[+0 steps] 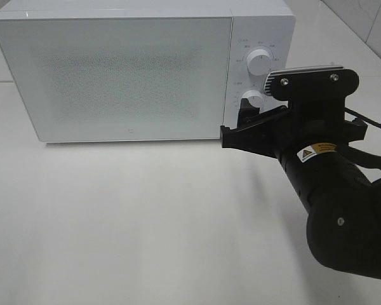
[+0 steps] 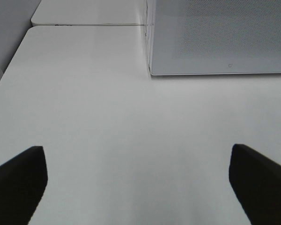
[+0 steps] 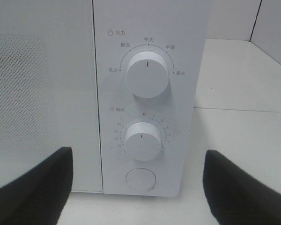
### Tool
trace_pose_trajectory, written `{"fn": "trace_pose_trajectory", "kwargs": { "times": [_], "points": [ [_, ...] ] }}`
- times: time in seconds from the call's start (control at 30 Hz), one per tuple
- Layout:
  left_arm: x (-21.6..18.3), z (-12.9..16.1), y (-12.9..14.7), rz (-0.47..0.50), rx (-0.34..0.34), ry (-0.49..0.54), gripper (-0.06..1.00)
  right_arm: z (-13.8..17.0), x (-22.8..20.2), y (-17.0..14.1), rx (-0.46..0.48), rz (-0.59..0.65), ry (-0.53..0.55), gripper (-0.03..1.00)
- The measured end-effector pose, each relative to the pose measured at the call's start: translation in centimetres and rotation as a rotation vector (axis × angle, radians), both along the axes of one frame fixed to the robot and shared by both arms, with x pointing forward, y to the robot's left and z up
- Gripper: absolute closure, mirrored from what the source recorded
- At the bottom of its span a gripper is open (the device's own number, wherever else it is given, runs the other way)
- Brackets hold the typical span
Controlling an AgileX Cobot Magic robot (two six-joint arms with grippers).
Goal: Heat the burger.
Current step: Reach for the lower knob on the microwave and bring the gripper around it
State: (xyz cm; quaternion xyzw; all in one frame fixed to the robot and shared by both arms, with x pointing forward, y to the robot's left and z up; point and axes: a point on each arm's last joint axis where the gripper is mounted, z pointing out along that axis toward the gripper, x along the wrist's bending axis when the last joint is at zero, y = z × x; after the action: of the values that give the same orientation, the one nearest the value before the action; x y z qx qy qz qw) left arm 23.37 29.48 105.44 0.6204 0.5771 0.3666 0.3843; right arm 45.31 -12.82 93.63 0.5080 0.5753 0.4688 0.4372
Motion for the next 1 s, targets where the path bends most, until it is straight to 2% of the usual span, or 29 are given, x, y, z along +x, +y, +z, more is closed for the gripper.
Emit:
{"fn": "trace_pose_trajectory", "kwargs": {
  "times": [0.23, 0.8, 1.0],
  "points": [
    [0.0, 0.0, 0.0, 0.0, 0.0, 0.0, -0.05, -0.6, 2.6, -0.5, 0.015, -0.069, 0.001, 0.21],
    [0.0, 0.0, 0.0, 0.0, 0.0, 0.0, -0.05, -3.9, 6.4, 1.4, -0.026, -0.052, 0.06, 0.21],
    [0.0, 0.0, 0.0, 0.0, 0.0, 0.0, -0.05, -3.9, 7.7, 1.2, -0.013, -0.063, 0.062, 0.21]
  ]
}}
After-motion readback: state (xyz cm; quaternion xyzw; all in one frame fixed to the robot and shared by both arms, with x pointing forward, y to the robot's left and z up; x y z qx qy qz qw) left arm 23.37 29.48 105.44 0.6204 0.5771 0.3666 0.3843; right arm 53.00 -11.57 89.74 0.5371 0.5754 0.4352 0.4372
